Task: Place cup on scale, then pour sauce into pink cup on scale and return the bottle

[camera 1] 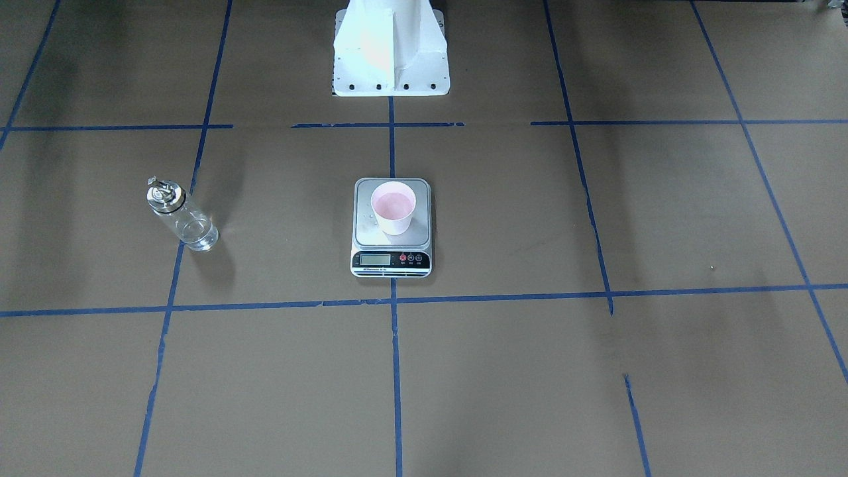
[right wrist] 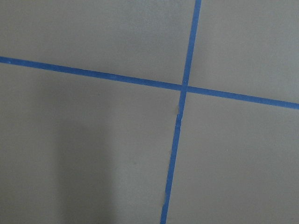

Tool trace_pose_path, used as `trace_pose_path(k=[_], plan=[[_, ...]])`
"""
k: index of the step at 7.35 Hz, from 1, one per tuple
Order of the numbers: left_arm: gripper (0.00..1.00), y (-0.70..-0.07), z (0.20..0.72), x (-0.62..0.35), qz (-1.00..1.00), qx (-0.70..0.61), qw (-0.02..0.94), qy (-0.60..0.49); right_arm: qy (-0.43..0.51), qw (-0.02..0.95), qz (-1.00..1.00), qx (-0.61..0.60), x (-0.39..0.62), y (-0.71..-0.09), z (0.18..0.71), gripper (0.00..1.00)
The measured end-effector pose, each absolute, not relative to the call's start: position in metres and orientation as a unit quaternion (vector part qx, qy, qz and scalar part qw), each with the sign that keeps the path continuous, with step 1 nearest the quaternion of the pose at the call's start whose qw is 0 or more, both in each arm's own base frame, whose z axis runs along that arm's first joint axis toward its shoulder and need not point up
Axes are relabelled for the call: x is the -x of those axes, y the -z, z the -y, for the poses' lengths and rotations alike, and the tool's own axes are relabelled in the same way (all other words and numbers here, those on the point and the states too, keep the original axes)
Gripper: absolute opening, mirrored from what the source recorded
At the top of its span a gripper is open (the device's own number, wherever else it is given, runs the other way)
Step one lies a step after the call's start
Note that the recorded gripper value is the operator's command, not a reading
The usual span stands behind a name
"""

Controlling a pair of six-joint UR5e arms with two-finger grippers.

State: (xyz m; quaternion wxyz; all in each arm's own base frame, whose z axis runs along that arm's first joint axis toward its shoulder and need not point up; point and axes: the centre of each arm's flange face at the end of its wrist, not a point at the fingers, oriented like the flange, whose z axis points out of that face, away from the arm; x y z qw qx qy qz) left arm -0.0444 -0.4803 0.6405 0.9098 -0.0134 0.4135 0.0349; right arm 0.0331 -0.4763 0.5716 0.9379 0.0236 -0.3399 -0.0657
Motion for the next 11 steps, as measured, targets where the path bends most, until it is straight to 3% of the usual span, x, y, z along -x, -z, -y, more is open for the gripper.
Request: trace_pose_path(k=[11], plan=[[1.0,-0.635,0.486,0.052,-0.416,0.002,0.909,-0.032,0.07,0.936,0.343,-0.04,-0.033,-0.554,0.475,1.0]])
